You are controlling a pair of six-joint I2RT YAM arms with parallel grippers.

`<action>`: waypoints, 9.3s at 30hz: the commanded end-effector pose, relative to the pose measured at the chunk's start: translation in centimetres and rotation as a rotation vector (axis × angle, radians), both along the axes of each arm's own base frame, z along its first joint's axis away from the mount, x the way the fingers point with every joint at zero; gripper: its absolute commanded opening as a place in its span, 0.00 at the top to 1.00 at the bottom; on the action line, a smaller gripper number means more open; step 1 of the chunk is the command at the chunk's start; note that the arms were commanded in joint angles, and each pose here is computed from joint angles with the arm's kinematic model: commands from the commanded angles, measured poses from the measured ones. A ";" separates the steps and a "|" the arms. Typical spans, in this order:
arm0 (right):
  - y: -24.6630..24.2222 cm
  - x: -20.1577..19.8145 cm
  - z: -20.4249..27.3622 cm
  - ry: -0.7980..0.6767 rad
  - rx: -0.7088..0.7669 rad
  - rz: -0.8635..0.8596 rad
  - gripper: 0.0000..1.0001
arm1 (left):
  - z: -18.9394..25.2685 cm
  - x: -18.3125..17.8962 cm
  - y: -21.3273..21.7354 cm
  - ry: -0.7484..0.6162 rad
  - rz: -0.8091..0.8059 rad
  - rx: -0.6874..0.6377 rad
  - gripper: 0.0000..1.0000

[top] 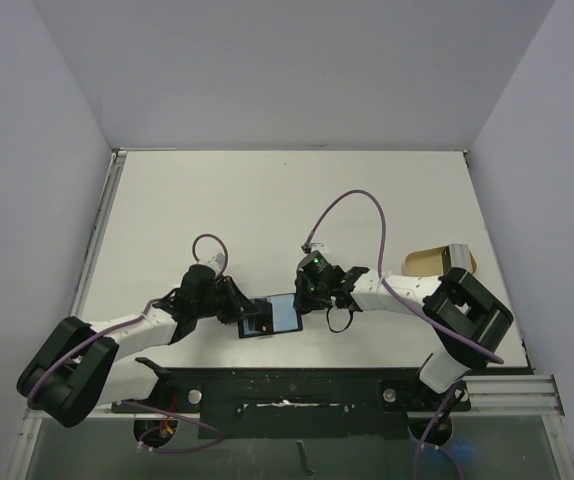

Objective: Put the credit cards into the card holder
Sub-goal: Insert the credit card into the card holder, then turn over the card slot in the card holder.

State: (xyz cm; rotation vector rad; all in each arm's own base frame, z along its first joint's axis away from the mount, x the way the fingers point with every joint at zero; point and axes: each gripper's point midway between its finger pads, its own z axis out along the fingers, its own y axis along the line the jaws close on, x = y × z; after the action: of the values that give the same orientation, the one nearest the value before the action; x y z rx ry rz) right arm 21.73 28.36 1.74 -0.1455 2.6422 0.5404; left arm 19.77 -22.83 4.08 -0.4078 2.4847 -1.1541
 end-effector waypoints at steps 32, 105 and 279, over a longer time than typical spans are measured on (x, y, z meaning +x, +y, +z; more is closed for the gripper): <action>-1.3 -2.8 -1.9 0.061 -0.038 -0.015 0.82 | -1.1 2.1 -0.7 -0.138 -0.001 0.003 1.00; -2.3 -3.3 -1.4 0.015 -0.051 -0.072 0.86 | -0.5 1.2 0.7 -0.037 0.058 0.177 0.62; 4.2 -3.7 -0.6 0.049 0.045 0.003 0.92 | 1.6 0.1 1.2 -0.048 0.029 -0.146 0.58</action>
State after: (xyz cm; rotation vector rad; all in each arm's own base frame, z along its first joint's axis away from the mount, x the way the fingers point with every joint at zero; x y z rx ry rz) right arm 18.26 34.09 1.84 -0.1272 2.6569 0.6838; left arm 19.26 -21.39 4.85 -0.4977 2.4062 -1.2998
